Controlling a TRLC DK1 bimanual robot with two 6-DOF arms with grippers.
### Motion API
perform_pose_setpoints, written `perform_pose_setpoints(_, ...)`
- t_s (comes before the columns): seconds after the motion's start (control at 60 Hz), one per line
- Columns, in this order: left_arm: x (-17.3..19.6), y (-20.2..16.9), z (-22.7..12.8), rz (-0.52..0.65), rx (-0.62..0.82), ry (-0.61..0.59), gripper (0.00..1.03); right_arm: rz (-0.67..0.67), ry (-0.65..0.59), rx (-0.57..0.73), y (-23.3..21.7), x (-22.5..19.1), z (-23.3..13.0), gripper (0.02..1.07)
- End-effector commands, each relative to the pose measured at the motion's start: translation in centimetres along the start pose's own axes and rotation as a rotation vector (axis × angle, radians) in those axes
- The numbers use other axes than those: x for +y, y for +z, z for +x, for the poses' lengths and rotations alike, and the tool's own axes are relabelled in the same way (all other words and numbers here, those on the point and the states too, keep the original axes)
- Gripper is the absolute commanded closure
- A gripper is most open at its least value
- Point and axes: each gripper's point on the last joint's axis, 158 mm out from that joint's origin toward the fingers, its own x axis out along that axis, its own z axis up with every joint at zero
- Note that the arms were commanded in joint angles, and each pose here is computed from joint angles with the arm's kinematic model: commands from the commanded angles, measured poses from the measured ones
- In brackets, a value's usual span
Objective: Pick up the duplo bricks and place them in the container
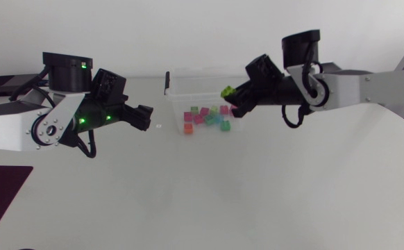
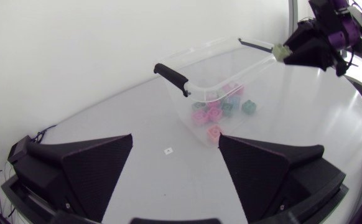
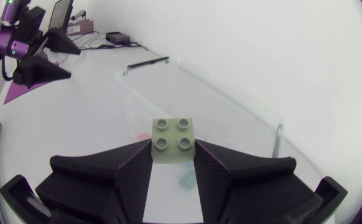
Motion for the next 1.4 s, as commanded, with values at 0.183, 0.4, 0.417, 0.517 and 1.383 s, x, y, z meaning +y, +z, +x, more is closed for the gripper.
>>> perform_pose_setpoints(0.183,-0.9,0.2,-0.7,0.019,-0.011,-0.021,0.07,0.072,-0.060,-0.038,2.8,-3.8,2.2,0.85)
perform_pose_setpoints(0.4,0.2,0.4,-2.0,0.010,-0.031,0.006,0.06,0.115,-0.115,0.002,1.2,-6.6,7.2,0.56)
perform_pose_setpoints(0.417,0.5,0.4,-2.1,0.007,-0.034,0.013,0.06,0.114,-0.124,0.005,1.0,-6.7,7.4,0.49)
perform_pose_setpoints(0.517,1.5,0.6,-3.0,-0.001,-0.053,0.042,0.05,0.107,-0.156,-0.001,1.2,-7.0,7.2,0.24)
perform_pose_setpoints(1.383,7.9,0.3,-11.9,-0.037,-0.230,0.357,0.05,0.096,-0.582,-0.228,1.5,-10.3,-14.9,0.09)
